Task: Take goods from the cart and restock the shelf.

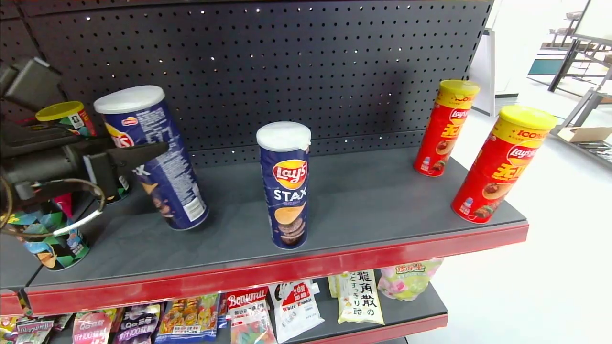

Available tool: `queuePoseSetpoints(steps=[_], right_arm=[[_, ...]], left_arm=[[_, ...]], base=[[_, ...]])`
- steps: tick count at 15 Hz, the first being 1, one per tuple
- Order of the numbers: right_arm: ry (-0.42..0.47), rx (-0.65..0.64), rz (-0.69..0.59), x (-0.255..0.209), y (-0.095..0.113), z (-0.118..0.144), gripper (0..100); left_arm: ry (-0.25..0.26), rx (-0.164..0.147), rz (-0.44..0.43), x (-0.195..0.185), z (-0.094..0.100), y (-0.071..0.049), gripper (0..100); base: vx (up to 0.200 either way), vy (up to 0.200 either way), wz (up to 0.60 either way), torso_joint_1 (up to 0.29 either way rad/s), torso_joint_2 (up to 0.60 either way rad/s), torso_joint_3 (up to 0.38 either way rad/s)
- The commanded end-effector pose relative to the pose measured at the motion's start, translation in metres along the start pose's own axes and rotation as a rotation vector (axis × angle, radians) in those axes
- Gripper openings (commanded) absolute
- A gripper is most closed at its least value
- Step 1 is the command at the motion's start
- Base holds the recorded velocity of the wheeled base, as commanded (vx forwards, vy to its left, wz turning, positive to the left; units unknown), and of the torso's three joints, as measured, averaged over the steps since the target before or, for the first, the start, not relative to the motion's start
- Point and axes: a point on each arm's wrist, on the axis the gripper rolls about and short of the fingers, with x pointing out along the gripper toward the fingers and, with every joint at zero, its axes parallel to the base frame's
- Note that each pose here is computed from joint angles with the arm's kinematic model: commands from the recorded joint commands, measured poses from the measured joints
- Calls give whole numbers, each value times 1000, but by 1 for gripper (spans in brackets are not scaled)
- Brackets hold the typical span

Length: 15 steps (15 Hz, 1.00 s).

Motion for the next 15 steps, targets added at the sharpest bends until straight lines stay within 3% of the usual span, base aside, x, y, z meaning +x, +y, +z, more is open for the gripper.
queuePoseSetpoints(steps=[1, 6, 8, 11, 15], right_arm=[[0, 0, 0, 0, 0, 0, 100], [0, 0, 0, 0, 0, 0, 100], [0, 0, 0, 0, 0, 0, 100], [0, 0, 0, 0, 0, 0, 100], [0, 0, 0, 0, 0, 0, 100]], left_arm=[[55, -12, -59, 53, -7, 3, 0], [25, 9, -123, 122, 8, 0, 0], [0, 18, -160, 148, 9, -8, 0], [-3, 26, -186, 170, -3, -13, 0], [-15, 32, -227, 187, -4, -27, 0]], base=[[0, 0, 0, 0, 0, 0], [0, 0, 0, 0, 0, 0], [0, 0, 0, 0, 0, 0], [0, 0, 0, 0, 0, 0], [0, 0, 0, 0, 0, 0]])
